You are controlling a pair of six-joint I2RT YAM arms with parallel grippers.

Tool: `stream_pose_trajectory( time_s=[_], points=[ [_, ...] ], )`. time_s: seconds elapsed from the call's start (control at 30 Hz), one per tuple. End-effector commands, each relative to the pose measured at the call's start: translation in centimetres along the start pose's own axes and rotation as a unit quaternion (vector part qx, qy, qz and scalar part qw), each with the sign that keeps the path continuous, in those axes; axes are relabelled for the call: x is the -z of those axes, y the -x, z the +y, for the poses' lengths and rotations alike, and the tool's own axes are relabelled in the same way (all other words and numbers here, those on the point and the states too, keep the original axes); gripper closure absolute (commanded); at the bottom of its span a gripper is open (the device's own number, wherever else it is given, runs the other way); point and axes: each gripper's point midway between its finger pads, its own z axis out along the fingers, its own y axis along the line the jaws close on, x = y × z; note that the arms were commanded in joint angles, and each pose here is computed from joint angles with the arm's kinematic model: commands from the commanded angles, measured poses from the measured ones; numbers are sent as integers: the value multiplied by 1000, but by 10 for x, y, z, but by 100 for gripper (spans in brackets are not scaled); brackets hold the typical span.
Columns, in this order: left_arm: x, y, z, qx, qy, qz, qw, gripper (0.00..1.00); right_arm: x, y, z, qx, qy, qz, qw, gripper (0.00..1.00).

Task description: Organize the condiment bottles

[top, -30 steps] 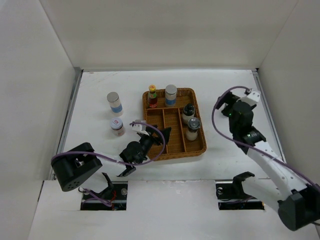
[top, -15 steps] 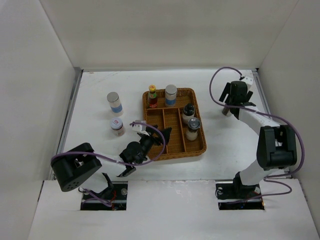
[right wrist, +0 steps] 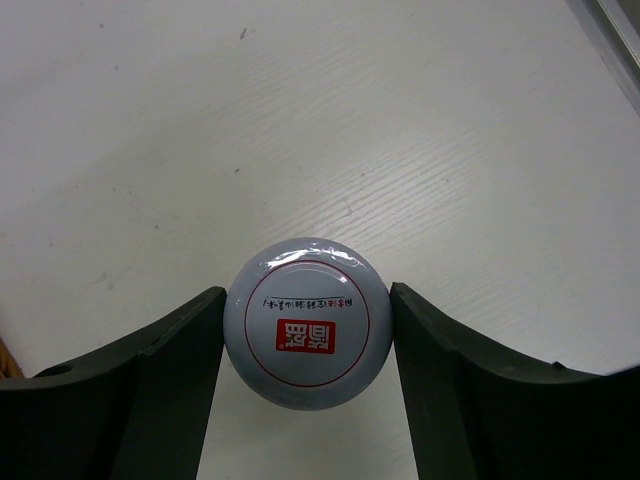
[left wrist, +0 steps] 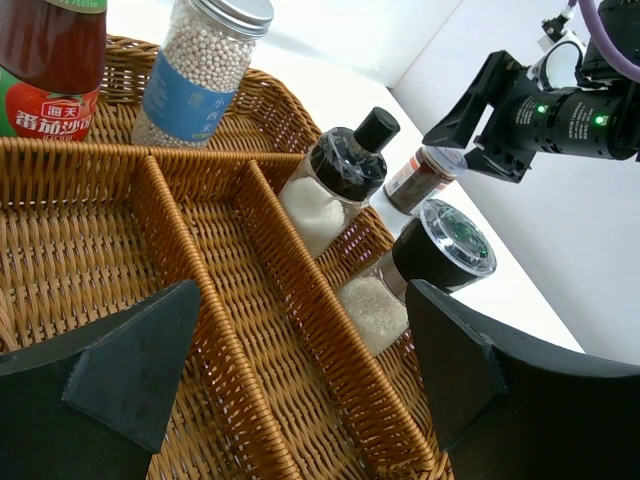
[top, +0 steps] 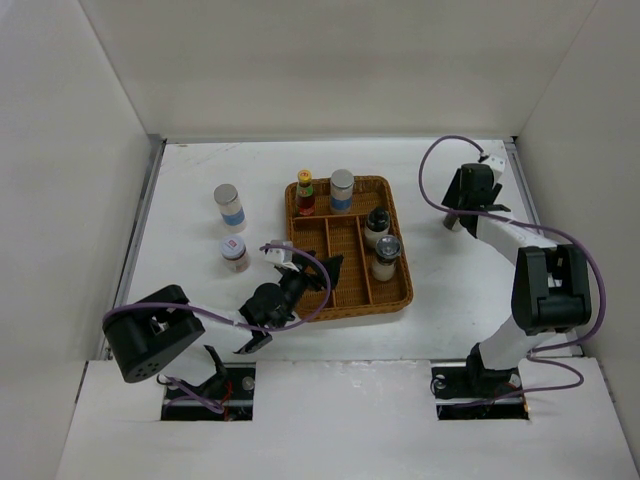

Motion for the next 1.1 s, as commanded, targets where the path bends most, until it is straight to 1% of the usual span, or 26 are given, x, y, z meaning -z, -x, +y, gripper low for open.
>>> stream_pose_trajectory(
  time_s=[0.0,0.03,0.17,0.23,0.4,0.6,0.8,0.97,1.07],
  points=[
    [-2,16,-9,22,-15,-26,999,16,-3,13,6,-14,5,-13,1000,32],
    [-2,16,-9,22,-14,-27,999,16,-4,11,4,-14,3,-10,1000,32],
    [-1,15,-9,22,-14,-26,999,16,0,15,7,-23,15,-14,1000,46],
    [-1,17,-9,23,-15,-28,999,16,7,21,8,-33,20,-23,999,49],
    [-1,18,-9,23,-16,-29,999,16,49,71,8,-75,51,-98,991,49],
    [-1,21,-10,25,-17,-33,999,16,116,112,22,-88,105,-164,977,49],
    [0,31,-17,31,-26,-44,998,16,201,147,71,-77,200,-215,953,48],
    [7,53,-22,40,-36,-70,996,16,278,167,137,-53,302,-241,921,48],
    [13,66,-21,44,-36,-84,995,16,303,164,179,-40,349,-235,907,48]
  ],
)
